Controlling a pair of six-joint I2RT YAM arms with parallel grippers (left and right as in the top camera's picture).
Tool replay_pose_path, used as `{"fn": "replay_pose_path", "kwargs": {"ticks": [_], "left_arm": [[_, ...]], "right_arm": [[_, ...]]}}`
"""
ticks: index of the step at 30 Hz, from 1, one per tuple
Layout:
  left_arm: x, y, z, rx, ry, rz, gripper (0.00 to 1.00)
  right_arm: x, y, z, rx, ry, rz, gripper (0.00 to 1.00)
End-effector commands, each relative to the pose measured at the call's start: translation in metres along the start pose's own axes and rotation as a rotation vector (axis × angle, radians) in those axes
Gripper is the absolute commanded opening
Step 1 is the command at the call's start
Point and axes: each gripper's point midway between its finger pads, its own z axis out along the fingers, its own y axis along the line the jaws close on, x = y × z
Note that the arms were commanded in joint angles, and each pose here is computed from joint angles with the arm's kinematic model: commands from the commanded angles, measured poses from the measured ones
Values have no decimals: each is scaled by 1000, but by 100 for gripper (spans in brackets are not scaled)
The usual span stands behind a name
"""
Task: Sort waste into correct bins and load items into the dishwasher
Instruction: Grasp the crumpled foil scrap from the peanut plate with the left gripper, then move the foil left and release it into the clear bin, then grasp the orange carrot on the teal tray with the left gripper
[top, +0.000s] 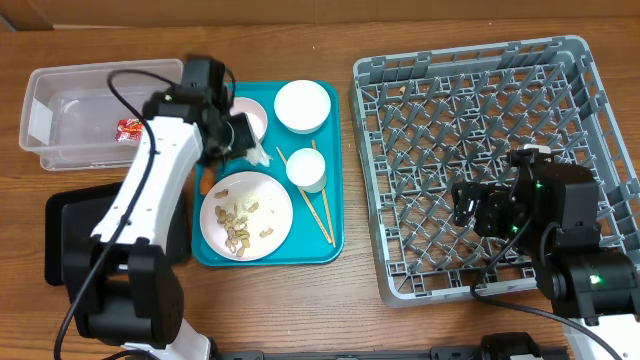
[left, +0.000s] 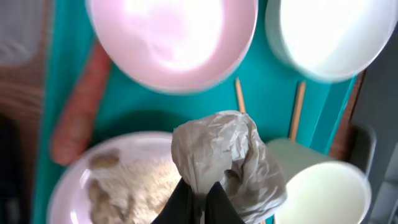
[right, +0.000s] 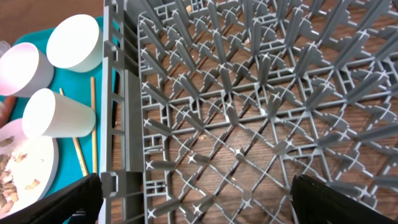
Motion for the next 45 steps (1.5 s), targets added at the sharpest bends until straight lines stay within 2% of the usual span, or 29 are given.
{"fn": "replay_pose_path", "kwargs": {"ticks": [1, 6, 10, 12, 15, 19, 22, 26, 30, 34, 38, 45], "left_arm": [[-49, 28, -36, -125, -165, -14, 4], [-98, 89, -61, -232, -335, -146, 4], [-115, 122, -67, -250, -388, -219, 7], [-120, 137, -67, -260, -401, -249, 34], [-121, 140, -66, -264, -402, -254, 52], [-114, 134, -62, -236, -366, -240, 52], [-81, 104, -48, -99, -201, -218, 49], [-32, 88, -41, -129, -9, -168, 50], [-6, 65, -37, -139, 82, -17, 51], [5, 64, -28, -228, 95, 50, 52], [11, 62, -15, -233, 105, 66, 53], [5, 69, 19, -235, 40, 97, 53]], "right_arm": [[-11, 0, -8, 4, -40, 0, 100], [-11, 0, -8, 4, -40, 0, 100], [-11, 0, -8, 4, -40, 0, 100], [-11, 0, -8, 4, -40, 0, 100], [-11, 0, -8, 4, -40, 0, 100], [-11, 0, -8, 4, -40, 0, 100], [-11, 0, -7, 5, -38, 1, 100], [-9, -1, -4, 8, -20, 3, 100], [-6, -2, 3, 15, 10, 7, 100], [-3, -3, 7, 20, 32, 9, 100], [-3, -3, 7, 21, 34, 9, 100], [-2, -4, 7, 22, 38, 9, 100]]}}
